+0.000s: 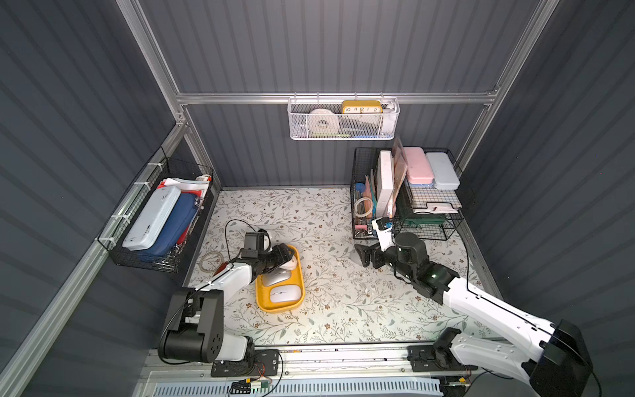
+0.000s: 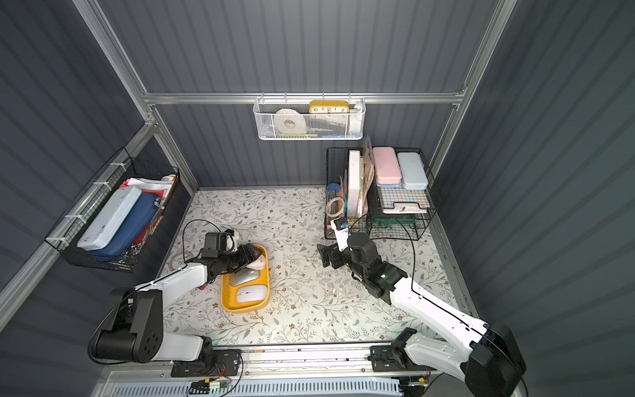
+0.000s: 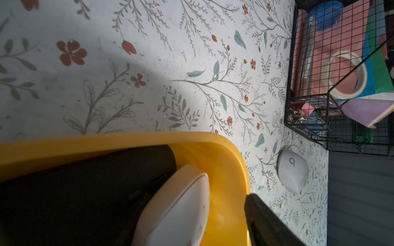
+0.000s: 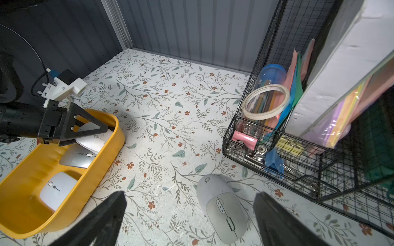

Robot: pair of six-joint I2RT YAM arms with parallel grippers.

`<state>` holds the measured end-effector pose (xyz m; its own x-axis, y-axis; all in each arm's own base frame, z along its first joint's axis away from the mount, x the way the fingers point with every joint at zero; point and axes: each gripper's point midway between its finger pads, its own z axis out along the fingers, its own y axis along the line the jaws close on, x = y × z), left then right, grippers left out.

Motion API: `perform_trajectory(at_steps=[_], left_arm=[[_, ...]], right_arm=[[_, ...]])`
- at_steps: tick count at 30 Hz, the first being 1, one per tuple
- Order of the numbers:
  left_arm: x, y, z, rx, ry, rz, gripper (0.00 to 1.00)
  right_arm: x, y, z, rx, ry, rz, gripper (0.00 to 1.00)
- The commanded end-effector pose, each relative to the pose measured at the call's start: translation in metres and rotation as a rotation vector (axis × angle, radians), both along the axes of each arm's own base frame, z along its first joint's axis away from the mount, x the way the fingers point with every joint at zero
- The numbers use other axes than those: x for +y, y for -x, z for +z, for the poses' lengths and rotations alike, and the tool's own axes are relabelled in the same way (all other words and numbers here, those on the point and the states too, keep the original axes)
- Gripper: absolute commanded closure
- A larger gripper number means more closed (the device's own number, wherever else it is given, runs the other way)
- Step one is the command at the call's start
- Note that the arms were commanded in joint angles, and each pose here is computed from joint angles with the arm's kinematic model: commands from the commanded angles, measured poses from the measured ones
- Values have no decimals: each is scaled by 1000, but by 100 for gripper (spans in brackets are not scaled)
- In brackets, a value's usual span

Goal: Put the mouse in the storage box
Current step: Place the mouse in the storage box, then adjust the mouse at the center of the board.

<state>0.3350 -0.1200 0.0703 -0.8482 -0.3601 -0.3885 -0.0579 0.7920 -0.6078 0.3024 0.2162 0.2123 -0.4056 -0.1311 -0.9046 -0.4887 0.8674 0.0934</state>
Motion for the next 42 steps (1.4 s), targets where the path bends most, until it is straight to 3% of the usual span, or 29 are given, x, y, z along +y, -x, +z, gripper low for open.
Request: perform_trajectory(at_steps=[1, 5, 14, 21, 25, 32, 42], left_arm=[[6, 0, 8, -9, -30, 14, 22], [17, 2, 23, -19, -73, 66, 11], [39, 14, 85, -114, -135, 158, 6], [39, 35, 121, -202, -151, 108, 5], [22, 46, 147, -309, -56, 35, 3], [10, 56, 159, -337, -34, -58, 2], [9, 54, 155, -335, -32, -63, 1]], right_arm=[[0, -2, -3, 3, 4, -3, 1], [0, -5, -6, 18, 16, -18, 1], [-4, -15, -33, 114, 97, -77, 1], [-18, -23, -70, 260, 199, -135, 1], [-21, -26, -96, 402, 247, -131, 1], [-18, -33, -128, 510, 278, -116, 1], [-17, -42, -150, 553, 266, -107, 1]])
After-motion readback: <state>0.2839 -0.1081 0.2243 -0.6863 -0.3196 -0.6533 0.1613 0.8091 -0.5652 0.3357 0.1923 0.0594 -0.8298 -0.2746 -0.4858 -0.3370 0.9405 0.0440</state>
